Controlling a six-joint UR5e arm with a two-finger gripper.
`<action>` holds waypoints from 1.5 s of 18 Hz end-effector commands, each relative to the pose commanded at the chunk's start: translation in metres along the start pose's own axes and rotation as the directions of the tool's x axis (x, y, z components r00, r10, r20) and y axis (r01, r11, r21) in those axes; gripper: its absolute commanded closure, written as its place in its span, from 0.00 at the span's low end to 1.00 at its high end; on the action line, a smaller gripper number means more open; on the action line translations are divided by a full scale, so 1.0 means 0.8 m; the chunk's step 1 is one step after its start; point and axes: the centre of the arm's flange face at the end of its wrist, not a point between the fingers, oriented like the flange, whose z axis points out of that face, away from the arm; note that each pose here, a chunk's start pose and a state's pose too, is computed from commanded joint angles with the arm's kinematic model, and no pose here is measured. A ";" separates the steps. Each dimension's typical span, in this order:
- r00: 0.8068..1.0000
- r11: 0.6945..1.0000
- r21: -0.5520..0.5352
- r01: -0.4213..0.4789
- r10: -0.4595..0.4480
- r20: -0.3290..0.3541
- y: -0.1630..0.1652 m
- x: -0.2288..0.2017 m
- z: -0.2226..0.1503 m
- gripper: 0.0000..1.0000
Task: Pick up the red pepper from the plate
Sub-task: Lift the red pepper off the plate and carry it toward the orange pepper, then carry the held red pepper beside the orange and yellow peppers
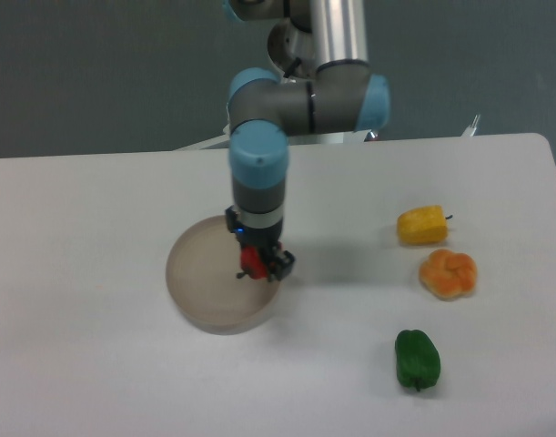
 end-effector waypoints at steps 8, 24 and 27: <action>0.997 0.997 -0.012 -0.079 0.080 0.004 0.088 -0.096 -0.018 0.79; 0.974 0.971 -0.078 -0.226 0.225 -0.029 0.126 -0.118 -0.025 0.78; 0.974 0.971 -0.079 -0.226 0.224 -0.040 0.128 -0.116 -0.020 0.78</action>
